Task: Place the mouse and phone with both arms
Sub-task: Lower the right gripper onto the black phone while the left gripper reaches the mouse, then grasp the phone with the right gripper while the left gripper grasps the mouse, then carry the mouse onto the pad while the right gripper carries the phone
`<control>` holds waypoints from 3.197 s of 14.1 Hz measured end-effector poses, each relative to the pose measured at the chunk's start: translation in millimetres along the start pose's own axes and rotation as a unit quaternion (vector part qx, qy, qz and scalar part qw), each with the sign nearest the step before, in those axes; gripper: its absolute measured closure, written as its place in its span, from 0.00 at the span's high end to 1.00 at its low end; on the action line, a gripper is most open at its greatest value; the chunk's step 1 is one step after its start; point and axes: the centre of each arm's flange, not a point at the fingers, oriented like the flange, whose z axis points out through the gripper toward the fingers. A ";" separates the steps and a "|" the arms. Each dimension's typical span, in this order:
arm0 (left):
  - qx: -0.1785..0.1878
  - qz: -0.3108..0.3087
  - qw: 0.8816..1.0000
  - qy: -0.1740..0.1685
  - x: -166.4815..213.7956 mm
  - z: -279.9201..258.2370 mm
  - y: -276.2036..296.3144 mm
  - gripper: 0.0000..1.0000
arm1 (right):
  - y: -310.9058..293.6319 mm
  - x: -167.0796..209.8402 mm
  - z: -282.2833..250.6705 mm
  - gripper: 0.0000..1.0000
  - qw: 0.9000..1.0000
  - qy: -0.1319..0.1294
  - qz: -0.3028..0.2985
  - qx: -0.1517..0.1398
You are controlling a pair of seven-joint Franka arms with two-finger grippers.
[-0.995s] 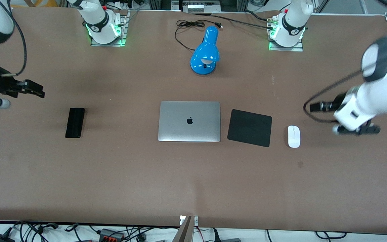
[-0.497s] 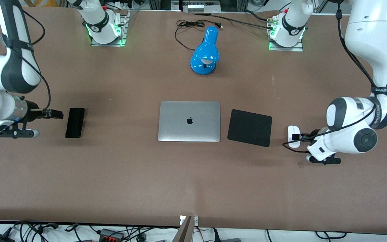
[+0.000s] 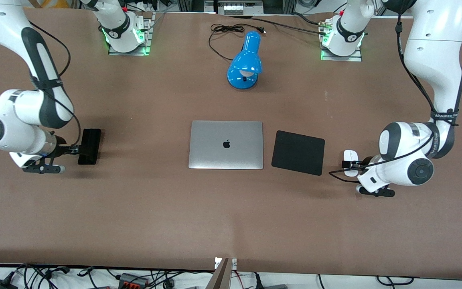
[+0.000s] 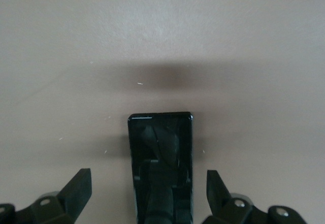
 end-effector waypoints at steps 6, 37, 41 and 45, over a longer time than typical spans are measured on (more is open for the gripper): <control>0.001 0.002 1.000 -0.010 -2.9 12.5 3.5 1.00 | 11.4 -31.4 47.3 1.00 1.000 -0.008 0.012 0.003; 0.035 0.014 0.995 -0.089 -36.8 31.3 183.3 0.63 | -37.7 -2.5 -14.4 0.81 0.998 -0.066 -0.008 0.002; 0.021 0.009 0.997 -0.068 -30.5 29.9 182.7 0.63 | -130.7 0.4 -33.5 0.81 0.998 -0.057 -0.001 -0.004; 0.015 0.009 0.999 -0.046 -21.6 41.3 184.4 0.63 | -219.5 -16.3 -21.5 0.81 0.998 -0.062 0.014 0.012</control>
